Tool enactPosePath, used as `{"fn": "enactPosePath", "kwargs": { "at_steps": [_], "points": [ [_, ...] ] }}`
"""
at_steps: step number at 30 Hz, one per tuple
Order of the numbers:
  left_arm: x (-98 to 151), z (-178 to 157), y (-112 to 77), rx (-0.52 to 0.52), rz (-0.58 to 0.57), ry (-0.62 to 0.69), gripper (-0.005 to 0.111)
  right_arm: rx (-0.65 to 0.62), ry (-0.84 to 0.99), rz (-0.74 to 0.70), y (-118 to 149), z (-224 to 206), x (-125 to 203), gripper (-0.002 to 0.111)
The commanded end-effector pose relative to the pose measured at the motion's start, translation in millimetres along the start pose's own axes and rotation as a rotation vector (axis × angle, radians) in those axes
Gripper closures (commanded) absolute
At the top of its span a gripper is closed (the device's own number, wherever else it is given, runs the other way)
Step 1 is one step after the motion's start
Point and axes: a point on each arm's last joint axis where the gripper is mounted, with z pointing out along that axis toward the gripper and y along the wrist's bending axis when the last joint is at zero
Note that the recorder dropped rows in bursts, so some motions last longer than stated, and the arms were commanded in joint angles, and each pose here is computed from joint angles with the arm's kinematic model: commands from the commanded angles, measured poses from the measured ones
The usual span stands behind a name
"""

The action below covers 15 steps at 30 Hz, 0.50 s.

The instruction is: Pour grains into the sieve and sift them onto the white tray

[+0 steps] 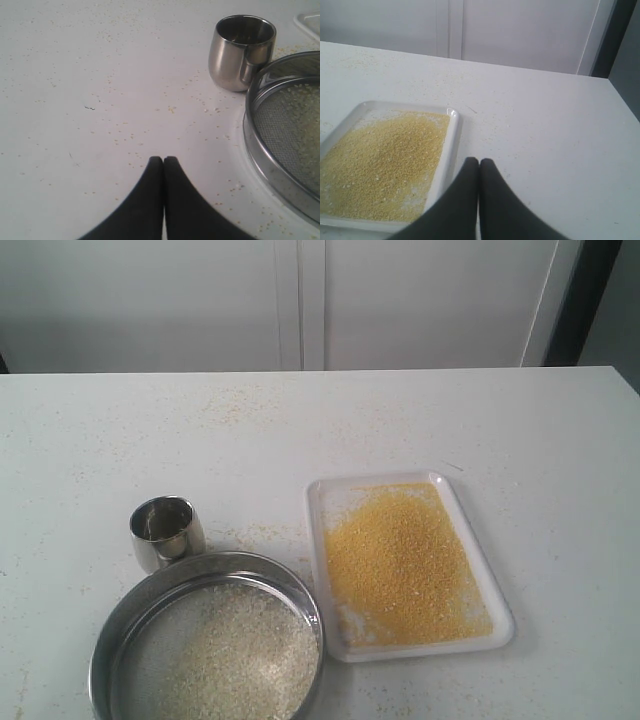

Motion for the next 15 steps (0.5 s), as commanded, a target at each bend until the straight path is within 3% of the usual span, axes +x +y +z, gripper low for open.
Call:
{"fn": "enactPosePath", "kwargs": {
  "at_steps": [1, 15],
  "points": [
    [1.2, 0.4, -0.3, 0.002, -0.013, -0.001, 0.107, 0.012, -0.035, 0.004, -0.6, 1.9, 3.2, 0.108],
    [1.2, 0.4, -0.3, 0.002, -0.013, -0.001, 0.107, 0.009, 0.047, -0.001, -0.3, 1.8, 10.6, 0.108]
  ]
}}
